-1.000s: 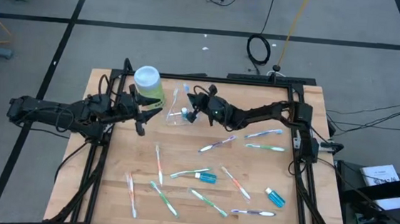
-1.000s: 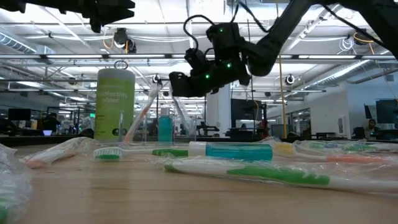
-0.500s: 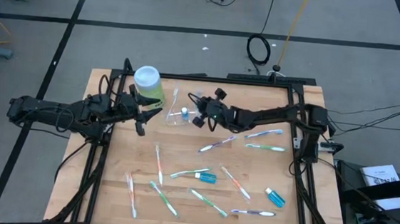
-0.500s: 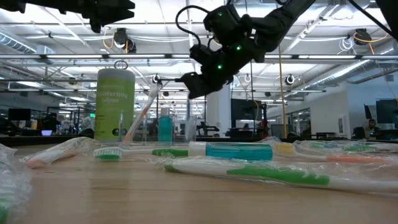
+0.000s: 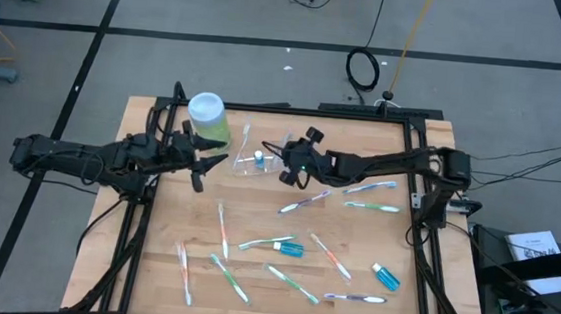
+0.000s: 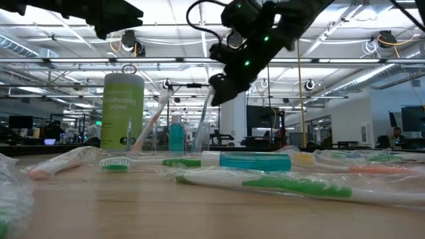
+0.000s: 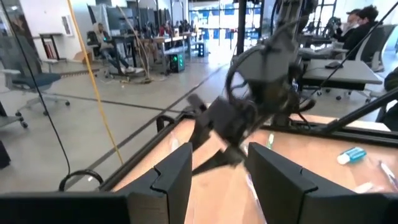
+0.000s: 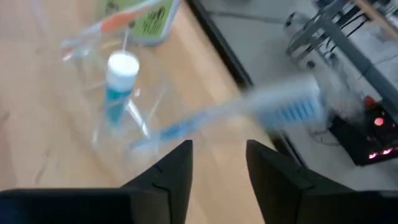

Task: Pick & Place toothbrushing station
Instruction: Put the blue toothbrush into the transparent organizer, then put the orange toothbrush into the transparent organizer

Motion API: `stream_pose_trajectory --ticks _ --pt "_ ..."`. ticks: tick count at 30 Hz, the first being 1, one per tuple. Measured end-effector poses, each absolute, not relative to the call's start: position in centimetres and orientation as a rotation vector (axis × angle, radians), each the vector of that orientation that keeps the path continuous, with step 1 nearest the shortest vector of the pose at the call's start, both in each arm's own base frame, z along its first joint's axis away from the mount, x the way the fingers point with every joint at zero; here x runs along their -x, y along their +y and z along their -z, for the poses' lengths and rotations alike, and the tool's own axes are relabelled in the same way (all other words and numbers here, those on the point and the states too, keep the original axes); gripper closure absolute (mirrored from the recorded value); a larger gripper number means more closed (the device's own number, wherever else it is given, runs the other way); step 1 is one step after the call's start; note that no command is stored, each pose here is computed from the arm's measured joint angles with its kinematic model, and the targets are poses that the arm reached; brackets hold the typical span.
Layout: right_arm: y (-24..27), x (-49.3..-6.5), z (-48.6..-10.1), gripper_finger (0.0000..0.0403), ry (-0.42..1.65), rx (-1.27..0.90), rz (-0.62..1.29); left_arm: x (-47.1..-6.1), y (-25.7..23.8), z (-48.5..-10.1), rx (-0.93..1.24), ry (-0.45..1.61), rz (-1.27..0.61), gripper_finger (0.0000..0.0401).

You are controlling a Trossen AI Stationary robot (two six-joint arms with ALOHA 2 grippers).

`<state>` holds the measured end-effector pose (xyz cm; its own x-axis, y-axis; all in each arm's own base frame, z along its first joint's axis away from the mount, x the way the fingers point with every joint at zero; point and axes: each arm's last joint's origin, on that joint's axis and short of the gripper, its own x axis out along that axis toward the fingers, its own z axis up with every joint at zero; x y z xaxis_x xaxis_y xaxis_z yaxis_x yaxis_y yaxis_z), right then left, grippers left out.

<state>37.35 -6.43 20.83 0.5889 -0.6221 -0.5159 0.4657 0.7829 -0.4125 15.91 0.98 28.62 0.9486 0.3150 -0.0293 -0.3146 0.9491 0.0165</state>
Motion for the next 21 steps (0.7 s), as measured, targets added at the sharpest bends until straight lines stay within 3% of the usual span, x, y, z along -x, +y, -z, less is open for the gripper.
stream_pose_trajectory --ticks 12,21 --pt "-3.0 -31.5 -22.9 0.0244 0.895 0.133 0.628 -15.6 0.9 -26.6 0.295 0.190 -0.348 0.0238" --pt "-1.5 -27.1 -21.1 0.0246 0.931 0.189 0.572 -15.8 -1.5 -21.1 0.743 0.701 -0.324 0.0238"
